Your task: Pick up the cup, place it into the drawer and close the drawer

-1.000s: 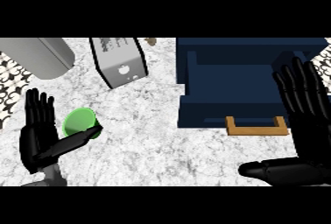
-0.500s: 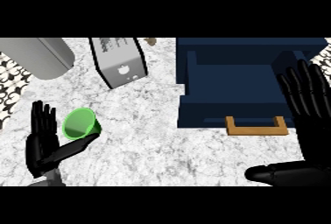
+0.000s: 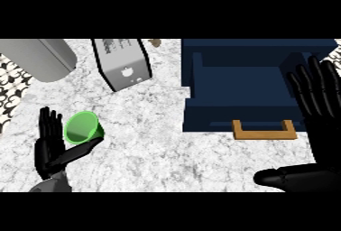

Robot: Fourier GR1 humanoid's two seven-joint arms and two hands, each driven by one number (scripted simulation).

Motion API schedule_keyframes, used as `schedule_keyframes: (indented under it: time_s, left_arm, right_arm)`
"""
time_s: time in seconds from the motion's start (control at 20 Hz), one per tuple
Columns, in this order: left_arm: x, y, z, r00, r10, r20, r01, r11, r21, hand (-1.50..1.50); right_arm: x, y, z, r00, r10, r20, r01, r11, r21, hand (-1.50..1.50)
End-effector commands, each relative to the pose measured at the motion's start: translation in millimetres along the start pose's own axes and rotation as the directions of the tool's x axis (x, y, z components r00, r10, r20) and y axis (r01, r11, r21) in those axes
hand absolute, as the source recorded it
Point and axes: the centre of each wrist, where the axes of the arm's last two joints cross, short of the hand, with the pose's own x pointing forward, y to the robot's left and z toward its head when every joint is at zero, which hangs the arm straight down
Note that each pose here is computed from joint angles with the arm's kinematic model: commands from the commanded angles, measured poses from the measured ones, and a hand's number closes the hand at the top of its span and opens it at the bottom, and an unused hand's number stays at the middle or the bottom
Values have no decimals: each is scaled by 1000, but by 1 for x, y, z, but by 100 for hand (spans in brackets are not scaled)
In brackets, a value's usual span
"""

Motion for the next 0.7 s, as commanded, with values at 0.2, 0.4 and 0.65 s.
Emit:
schedule_keyframes:
  time_s: [0.2, 0.4, 0.65]
  left_arm:
    - [-17, 13, 6, 1000, 21, -2, -21, 999, 37, -150]
    - [-37, 18, -8, 1000, 2, -16, -1, 999, 46, -150]
    - [-47, 14, 2, 999, -7, -39, 8, 1000, 12, -150]
  right_arm:
    - [2, 1, -12, 1000, 4, -7, -4, 1000, 22, -150]
    - [-19, -4, 4, 1000, -17, -5, 17, 1000, 22, -150]
    - [-3, -5, 1, 1000, -9, -27, 10, 1000, 16, -150]
